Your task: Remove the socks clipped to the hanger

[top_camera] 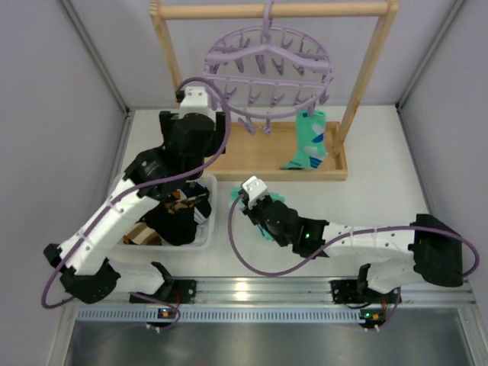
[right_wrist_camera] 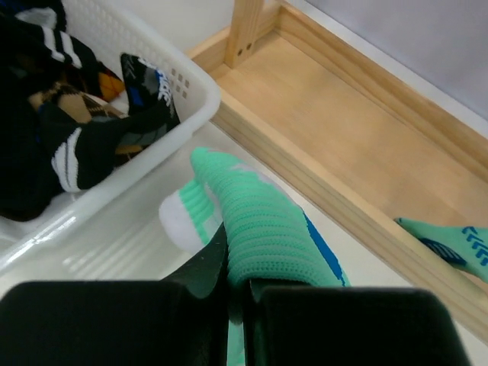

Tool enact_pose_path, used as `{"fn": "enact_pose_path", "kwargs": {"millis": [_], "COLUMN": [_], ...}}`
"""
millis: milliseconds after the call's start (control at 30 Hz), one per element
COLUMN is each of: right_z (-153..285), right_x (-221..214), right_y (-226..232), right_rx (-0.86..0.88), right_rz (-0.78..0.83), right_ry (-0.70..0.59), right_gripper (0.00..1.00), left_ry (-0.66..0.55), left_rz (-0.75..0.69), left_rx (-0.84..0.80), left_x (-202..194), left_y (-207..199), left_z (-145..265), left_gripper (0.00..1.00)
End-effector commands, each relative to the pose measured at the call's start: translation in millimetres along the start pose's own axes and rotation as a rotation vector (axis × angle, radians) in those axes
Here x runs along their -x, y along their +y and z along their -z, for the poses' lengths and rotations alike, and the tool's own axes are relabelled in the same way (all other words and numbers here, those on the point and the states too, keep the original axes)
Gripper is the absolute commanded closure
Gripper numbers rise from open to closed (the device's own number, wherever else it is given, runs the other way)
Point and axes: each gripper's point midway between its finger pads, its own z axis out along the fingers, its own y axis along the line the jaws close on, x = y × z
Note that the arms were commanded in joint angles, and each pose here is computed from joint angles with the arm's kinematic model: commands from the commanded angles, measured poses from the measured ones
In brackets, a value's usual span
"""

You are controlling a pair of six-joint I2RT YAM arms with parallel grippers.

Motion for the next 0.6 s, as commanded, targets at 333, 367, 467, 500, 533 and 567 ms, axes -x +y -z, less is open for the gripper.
{"fn": "enact_pose_path", "kwargs": {"millis": [333,367,467,500,533,567], "right_z": [-7,-12,-25,-30,-35,-44], "right_x": [159,176,207,213,216,217], "right_y": [14,23,44,49,57,76], "right_rx": [0.328,0.368,0.452,0.472,0.494,0.564], "right_rz": [-0.28,-0.281,-0.287,-0.289,-0.287,-0.276], "right_ry": [-0.355,-0.381,-0.433,-0.446,-0.459,-0.465], "right_gripper": [1.0,1.0,1.0,1.0,1.0,1.0], "left_ry": [-0.287,-0.295,-0.332,-0.345,-0.361,-0.369], "left_rz": [0.393,0.399,0.429,0.452,0.472,0.476], "left_rx": [0.007,-0.006,-0.035,-0.052,-0.061,-0.065], "left_x": [29,30,36,39,41,42], "left_y": [137,140,151,153,159,161], "left_z": [122,126,141,146,152,156], "left_gripper": [0.02,0.02,0.02,0.02,0.02,0.02]}}
